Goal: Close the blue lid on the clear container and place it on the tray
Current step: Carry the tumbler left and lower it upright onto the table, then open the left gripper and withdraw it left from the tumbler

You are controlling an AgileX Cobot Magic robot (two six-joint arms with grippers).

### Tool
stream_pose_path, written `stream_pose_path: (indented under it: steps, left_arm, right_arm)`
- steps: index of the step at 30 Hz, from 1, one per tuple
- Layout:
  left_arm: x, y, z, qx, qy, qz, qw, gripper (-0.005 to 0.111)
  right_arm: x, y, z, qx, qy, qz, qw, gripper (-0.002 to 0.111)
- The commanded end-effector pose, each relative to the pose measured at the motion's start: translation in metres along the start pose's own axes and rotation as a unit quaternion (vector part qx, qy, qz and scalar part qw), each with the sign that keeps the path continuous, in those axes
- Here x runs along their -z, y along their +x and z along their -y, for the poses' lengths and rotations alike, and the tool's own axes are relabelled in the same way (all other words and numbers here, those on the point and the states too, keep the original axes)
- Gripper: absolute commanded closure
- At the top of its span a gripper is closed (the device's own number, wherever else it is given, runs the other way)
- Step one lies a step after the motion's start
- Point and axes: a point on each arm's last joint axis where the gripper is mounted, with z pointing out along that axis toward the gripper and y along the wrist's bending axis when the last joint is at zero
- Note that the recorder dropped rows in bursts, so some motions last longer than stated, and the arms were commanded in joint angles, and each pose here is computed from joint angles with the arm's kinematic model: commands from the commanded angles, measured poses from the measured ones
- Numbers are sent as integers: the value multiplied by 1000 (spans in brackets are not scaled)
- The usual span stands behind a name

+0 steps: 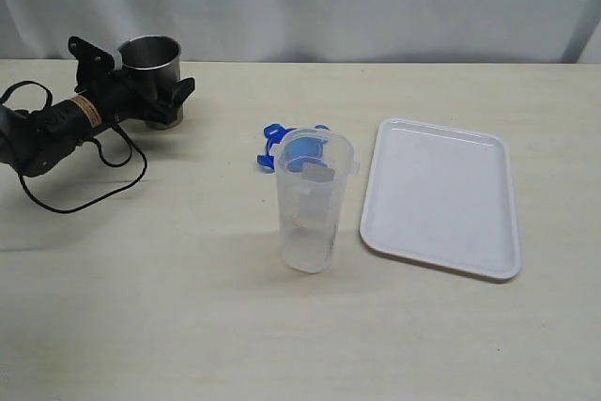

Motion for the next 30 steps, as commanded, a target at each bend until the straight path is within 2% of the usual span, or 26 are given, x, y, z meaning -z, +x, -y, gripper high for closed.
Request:
stream_pose_path:
  steps: [1, 21, 27, 30]
  left_arm:
    - [1, -4, 2, -7, 11, 12, 1000, 21]
    - [1, -4, 2, -3, 11, 12, 1000, 21]
    - [4, -3, 6, 0, 22, 22, 1000, 8]
    - [4, -3, 7, 2, 23, 23, 999, 8]
  right_arm:
    - [1, -2, 0, 2, 2, 11, 1000, 104]
    - [1, -2, 0, 2, 2, 11, 1000, 104]
    - [1, -2, 0, 2, 2, 11, 1000, 104]
    - [1, -2, 0, 2, 2, 11, 1000, 104]
